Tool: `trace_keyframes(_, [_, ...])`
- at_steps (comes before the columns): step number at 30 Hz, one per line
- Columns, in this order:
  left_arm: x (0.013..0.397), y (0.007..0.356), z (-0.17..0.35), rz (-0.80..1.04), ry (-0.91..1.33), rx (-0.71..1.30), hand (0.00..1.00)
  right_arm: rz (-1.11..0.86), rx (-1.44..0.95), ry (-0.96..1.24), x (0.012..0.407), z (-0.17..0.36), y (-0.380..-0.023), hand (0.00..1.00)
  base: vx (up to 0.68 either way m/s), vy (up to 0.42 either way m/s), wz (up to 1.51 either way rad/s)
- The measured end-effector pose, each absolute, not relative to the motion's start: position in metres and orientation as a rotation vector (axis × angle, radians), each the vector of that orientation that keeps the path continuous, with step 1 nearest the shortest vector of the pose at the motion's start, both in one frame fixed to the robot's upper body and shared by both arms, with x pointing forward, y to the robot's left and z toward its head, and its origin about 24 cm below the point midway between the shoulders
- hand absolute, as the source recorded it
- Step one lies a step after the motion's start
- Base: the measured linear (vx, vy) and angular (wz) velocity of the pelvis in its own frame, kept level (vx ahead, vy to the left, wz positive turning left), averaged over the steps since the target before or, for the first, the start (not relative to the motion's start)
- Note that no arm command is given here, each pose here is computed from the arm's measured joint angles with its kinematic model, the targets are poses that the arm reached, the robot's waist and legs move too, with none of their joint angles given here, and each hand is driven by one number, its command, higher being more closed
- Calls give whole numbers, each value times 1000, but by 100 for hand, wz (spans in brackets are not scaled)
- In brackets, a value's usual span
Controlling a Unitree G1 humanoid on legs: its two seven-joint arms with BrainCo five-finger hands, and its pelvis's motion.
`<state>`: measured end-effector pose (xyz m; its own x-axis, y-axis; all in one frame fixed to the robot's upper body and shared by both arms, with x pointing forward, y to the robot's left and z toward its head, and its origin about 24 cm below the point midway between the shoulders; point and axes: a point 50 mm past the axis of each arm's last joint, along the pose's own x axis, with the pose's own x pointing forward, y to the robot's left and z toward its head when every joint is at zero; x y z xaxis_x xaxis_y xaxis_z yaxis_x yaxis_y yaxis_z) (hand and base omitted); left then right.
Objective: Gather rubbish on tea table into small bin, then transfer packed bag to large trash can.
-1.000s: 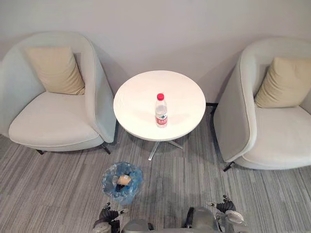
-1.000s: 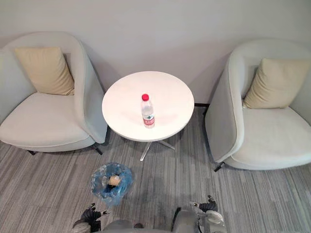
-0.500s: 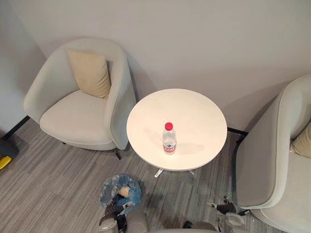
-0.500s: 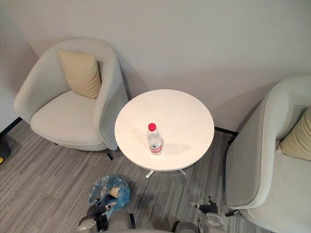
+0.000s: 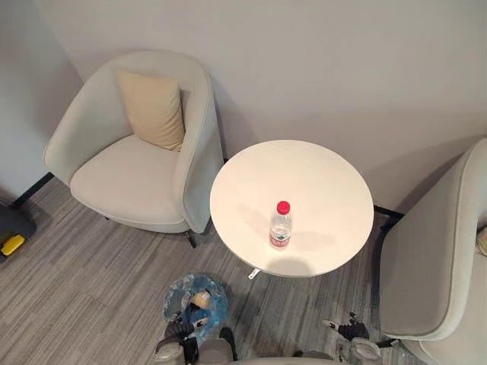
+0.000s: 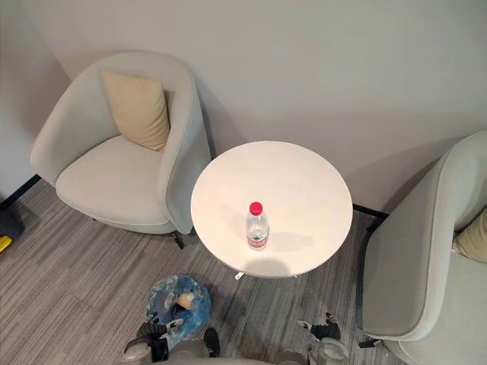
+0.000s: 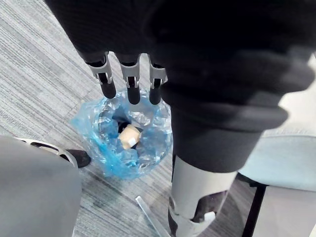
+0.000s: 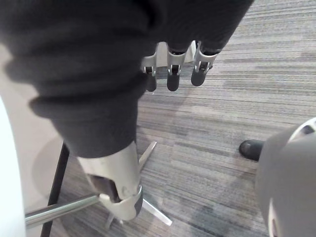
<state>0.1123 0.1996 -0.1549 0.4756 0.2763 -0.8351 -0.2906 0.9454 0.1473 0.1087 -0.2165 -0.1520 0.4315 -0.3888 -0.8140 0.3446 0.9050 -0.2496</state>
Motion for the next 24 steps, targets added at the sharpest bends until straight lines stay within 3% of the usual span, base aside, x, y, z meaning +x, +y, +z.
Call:
trace_keyframes(7, [108,206,-156,303,1043,52,0,-442,-126,1053,101,-152,-228,0,-47,-14,-11])
trace_keyframes(15, [80,218,-160,290,1113,124,0,-361,-369,592,157,-82,-255,0,-10,13,-6])
trace_keyframes(24, [72,218,-161,230,1115,190,0,-167,-510,351,177,-40,-243,0,53,-10,-1])
